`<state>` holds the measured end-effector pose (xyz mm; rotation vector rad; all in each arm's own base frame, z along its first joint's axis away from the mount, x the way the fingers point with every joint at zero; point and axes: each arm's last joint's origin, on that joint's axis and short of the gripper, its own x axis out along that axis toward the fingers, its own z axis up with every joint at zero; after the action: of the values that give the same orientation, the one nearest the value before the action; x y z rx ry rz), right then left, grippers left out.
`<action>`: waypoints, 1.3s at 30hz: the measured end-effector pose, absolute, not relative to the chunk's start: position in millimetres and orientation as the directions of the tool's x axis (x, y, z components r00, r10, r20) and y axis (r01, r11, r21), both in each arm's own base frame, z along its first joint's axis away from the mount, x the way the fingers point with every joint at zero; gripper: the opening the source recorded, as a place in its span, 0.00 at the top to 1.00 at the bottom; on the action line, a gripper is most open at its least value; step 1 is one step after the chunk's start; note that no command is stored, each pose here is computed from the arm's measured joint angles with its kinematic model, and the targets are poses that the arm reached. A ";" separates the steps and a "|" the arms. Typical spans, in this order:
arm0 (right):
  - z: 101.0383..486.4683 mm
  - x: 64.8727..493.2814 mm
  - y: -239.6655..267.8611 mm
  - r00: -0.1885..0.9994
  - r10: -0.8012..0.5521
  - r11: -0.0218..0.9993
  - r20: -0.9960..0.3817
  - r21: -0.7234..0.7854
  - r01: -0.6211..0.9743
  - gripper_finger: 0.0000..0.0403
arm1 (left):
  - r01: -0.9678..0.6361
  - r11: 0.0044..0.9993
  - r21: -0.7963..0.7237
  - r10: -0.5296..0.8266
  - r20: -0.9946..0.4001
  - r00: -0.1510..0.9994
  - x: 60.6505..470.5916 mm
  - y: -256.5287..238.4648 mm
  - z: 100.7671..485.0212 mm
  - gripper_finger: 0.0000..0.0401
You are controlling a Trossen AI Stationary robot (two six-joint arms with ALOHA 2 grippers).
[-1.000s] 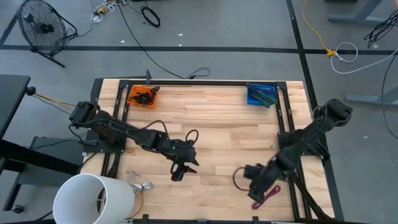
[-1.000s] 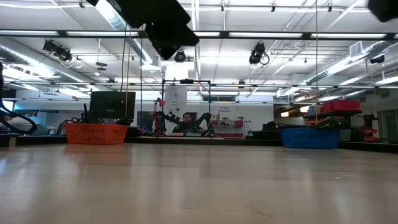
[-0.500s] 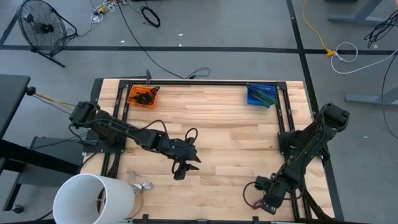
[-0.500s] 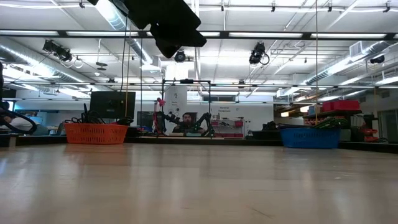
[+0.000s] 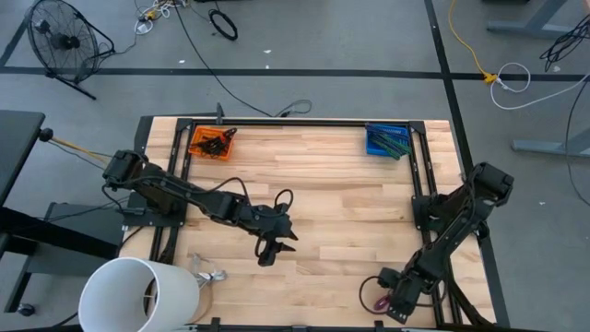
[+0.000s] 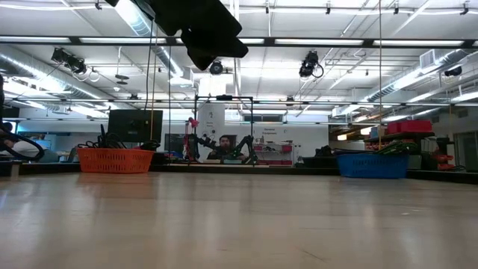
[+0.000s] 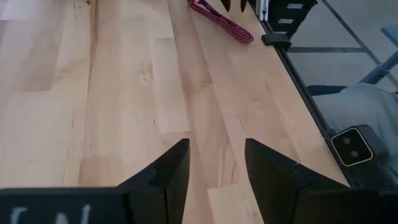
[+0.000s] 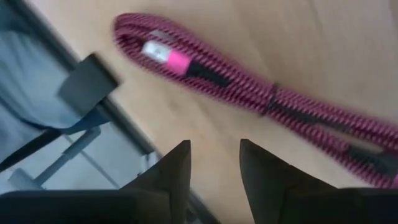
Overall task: Pick & Place USB Port
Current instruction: Put the pink charger cable into the blue bin
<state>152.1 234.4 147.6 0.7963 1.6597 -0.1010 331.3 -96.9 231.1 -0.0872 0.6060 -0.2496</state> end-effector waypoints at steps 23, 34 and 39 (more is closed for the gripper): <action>133.0 207.4 181.9 0.229 0.124 0.910 -0.965 0.203 0.361 0.66 | 0.205 0.968 -0.144 -0.250 -0.553 0.795 331.3 -96.7 231.1 0.61; 134.2 230.4 164.4 0.323 0.106 0.882 -0.941 0.239 0.405 0.70 | 0.205 0.968 -0.144 -0.250 -0.553 0.795 331.3 -96.7 231.1 0.61; 139.4 249.9 157.9 0.453 0.130 0.885 -0.882 0.309 0.349 0.70 | 0.205 0.968 -0.144 -0.250 -0.553 0.795 331.3 -96.7 231.1 0.61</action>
<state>249.9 157.9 139.4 0.4912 1.1046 -0.1421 331.3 -96.7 231.1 -0.0777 0.6044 -0.2446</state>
